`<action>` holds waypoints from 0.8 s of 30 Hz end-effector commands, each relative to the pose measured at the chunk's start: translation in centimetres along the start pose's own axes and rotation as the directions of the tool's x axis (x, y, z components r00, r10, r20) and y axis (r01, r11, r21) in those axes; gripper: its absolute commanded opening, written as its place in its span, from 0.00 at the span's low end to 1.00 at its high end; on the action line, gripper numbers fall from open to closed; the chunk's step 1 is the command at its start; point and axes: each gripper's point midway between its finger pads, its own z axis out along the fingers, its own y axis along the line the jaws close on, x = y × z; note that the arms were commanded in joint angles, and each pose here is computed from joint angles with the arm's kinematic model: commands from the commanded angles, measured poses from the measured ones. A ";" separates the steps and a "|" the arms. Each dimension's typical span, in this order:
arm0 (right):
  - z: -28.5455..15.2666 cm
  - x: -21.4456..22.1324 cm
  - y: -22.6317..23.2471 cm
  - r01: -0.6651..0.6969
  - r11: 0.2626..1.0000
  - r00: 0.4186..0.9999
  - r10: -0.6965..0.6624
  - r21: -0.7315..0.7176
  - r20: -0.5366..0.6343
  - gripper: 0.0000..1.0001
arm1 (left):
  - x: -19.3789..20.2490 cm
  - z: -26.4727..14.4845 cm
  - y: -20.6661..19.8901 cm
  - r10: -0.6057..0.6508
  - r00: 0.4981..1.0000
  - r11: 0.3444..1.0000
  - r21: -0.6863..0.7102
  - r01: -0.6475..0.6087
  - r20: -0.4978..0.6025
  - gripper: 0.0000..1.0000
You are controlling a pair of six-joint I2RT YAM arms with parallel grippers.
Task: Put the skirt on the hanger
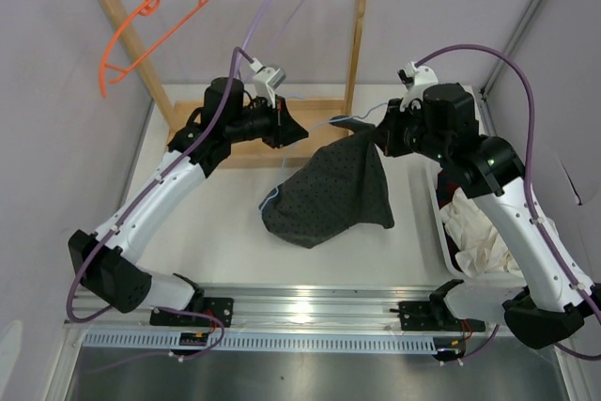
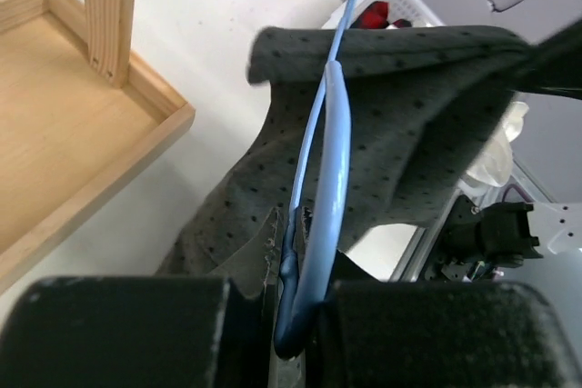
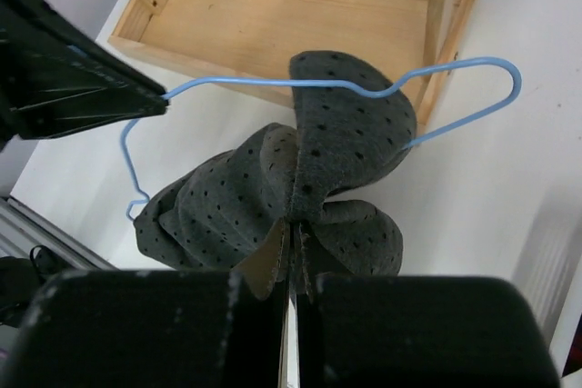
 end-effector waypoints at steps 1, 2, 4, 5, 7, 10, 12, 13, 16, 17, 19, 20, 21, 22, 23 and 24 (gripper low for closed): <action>-2.5 -3.9 0.9 0.004 1.000 0.989 -0.002 -0.012 0.147 0.00 | -1.5 -0.4 -0.1 0.031 0.999 0.999 -0.036 -0.031 0.017 0.00; -1.5 -3.5 0.3 0.013 1.000 0.993 -0.014 0.013 0.117 0.00 | -1.1 -0.6 -0.6 0.035 0.999 0.999 -0.012 -0.035 0.015 0.00; -0.7 -2.7 -0.9 0.015 0.998 0.997 -0.020 0.069 0.081 0.00 | -2.1 -1.6 -1.7 0.054 0.996 0.999 0.004 -0.054 0.070 0.00; -0.3 -2.6 -1.2 0.014 0.996 0.997 -0.020 0.083 0.080 0.00 | -2.0 -2.0 -1.9 0.054 0.997 0.998 0.008 -0.055 0.061 0.00; 0.3 -2.1 -2.2 0.005 0.994 0.998 -0.012 0.105 0.065 0.00 | -2.4 -2.6 -2.6 0.059 0.996 0.998 0.015 -0.060 0.060 0.00; 0.9 -2.0 -3.5 -0.023 0.993 0.998 0.016 0.116 0.062 0.00 | -3.0 -3.5 -3.7 0.056 0.996 0.997 0.043 -0.059 0.063 0.00; 1.3 -2.0 -4.0 -0.025 0.992 0.998 0.018 0.127 0.058 0.00 | -3.0 -3.7 -4.5 0.026 0.998 0.997 0.074 -0.029 0.051 0.00; 1.5 -2.1 -4.1 -0.027 0.991 0.998 0.019 0.129 0.062 0.00 | -3.0 -3.8 -4.8 0.021 0.999 0.996 0.081 -0.024 0.047 0.00; 2.1 -2.3 -3.6 -0.027 0.994 0.998 0.021 0.104 0.059 0.00 | -2.2 -3.5 -4.9 0.002 1.000 0.996 0.086 -0.003 0.020 0.00; 2.2 -2.5 -3.2 -0.026 0.995 0.998 0.021 0.091 0.060 0.00 | -2.1 -3.5 -4.9 0.001 1.000 0.996 0.090 -0.003 0.022 0.00; 2.8 -2.1 -2.5 -0.020 0.997 0.999 0.017 0.078 0.048 0.00 | -1.7 -3.3 -5.2 -0.012 1.000 0.993 0.117 0.010 0.020 0.00; 3.1 -1.7 -2.6 -0.020 0.997 0.999 0.017 0.080 0.039 0.00 | -1.5 -3.3 -5.5 -0.020 1.000 0.991 0.129 0.017 0.016 0.00; 3.6 -1.3 -2.7 -0.021 0.996 0.999 0.018 0.087 0.028 0.00 | -1.1 -3.2 -6.0 -0.017 1.000 0.989 0.144 0.016 0.006 0.00; 3.8 -1.2 -2.7 -0.022 0.996 0.999 0.019 0.086 0.026 0.00 | -1.1 -3.3 -6.1 -0.014 1.000 0.990 0.139 0.014 0.002 0.00; 4.0 -1.1 -3.4 -0.023 0.993 0.999 0.020 0.120 0.028 0.00 | -0.8 -3.1 -6.3 -0.012 1.000 0.990 0.142 0.014 -0.011 0.00; 4.1 -1.1 -3.8 -0.024 0.990 0.999 0.020 0.138 0.030 0.00 | -0.9 -3.2 -6.6 -0.010 1.000 0.990 0.143 0.012 -0.013 0.00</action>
